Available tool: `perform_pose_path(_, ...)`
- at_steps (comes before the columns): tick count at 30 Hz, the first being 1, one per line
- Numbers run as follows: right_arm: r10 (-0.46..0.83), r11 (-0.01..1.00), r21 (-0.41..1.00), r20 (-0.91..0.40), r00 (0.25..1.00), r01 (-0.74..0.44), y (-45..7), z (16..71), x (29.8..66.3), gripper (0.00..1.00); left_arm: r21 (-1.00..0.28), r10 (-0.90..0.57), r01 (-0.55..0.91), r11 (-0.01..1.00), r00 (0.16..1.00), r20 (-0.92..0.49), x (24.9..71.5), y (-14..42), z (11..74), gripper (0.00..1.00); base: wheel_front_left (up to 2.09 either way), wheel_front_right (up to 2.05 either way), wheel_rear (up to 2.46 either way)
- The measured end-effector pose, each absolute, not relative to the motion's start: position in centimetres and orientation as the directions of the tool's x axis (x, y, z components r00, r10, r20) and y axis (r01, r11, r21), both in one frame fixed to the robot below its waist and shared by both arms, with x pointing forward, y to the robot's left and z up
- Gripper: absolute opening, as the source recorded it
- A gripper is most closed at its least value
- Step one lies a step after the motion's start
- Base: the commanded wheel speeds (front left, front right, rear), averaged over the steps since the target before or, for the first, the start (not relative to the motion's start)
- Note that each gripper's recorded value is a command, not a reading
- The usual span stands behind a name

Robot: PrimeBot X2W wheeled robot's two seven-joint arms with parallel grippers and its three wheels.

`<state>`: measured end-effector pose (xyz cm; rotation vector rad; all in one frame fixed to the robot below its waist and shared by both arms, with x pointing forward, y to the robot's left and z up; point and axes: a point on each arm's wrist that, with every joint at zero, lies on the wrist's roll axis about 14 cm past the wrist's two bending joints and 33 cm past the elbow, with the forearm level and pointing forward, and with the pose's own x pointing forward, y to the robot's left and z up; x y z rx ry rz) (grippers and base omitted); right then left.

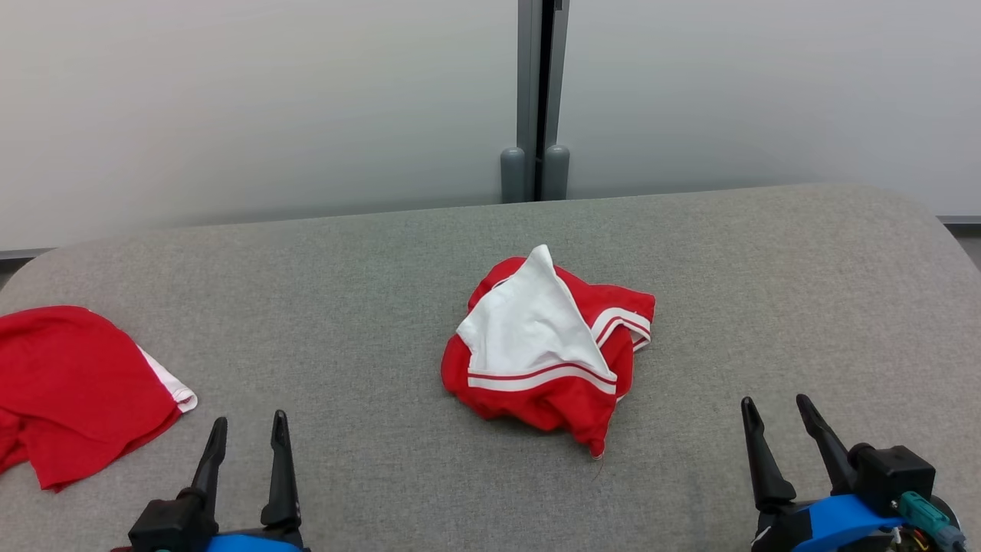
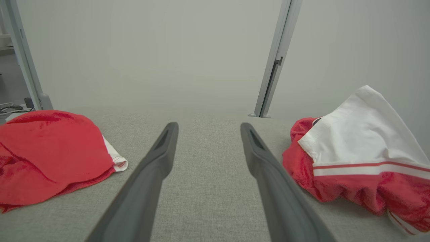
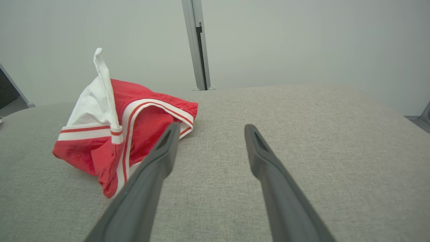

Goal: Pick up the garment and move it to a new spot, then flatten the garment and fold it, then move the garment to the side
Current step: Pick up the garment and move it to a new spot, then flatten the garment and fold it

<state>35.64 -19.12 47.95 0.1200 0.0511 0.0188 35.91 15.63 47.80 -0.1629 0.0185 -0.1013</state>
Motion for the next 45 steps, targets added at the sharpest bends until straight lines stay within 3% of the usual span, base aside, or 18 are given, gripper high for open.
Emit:
perform_pose_path(19,0.026,0.992,0.124,-0.07,0.997,-0.017,-19.0,47.7,35.0,1.0,-0.145,-0.091,0.081,0.986,0.994,-0.067,35.2,16.3,45.9,1.0,0.0,0.0,0.0)
perform_pose_path(29,0.157,0.979,0.138,-0.038,0.987,-0.15,-14.7,49.4,37.5,1.0,-0.133,-0.095,0.089,0.987,0.995,-0.043,35.9,16.4,46.6,1.0,0.0,0.0,0.0)
perform_pose_path(43,0.363,0.926,0.212,-0.271,0.891,-0.313,-7.7,43.6,40.9,1.0,-0.132,-0.093,0.084,0.988,0.994,-0.057,37.4,16.6,46.0,1.0,0.0,0.0,0.0)
perform_pose_path(44,0.37,0.923,0.216,-0.277,0.887,-0.318,-7.4,43.4,41.1,0.79,-0.128,-0.091,0.083,0.988,0.994,-0.059,37.5,16.7,45.9,1.0,0.0,0.0,0.0)
perform_pose_path(45,0.376,0.921,0.216,-0.28,0.883,-0.323,-7.2,43.1,41.2,0.31,-0.128,-0.091,0.082,0.988,0.994,-0.059,37.6,16.8,45.9,1.0,0.0,0.0,0.0)
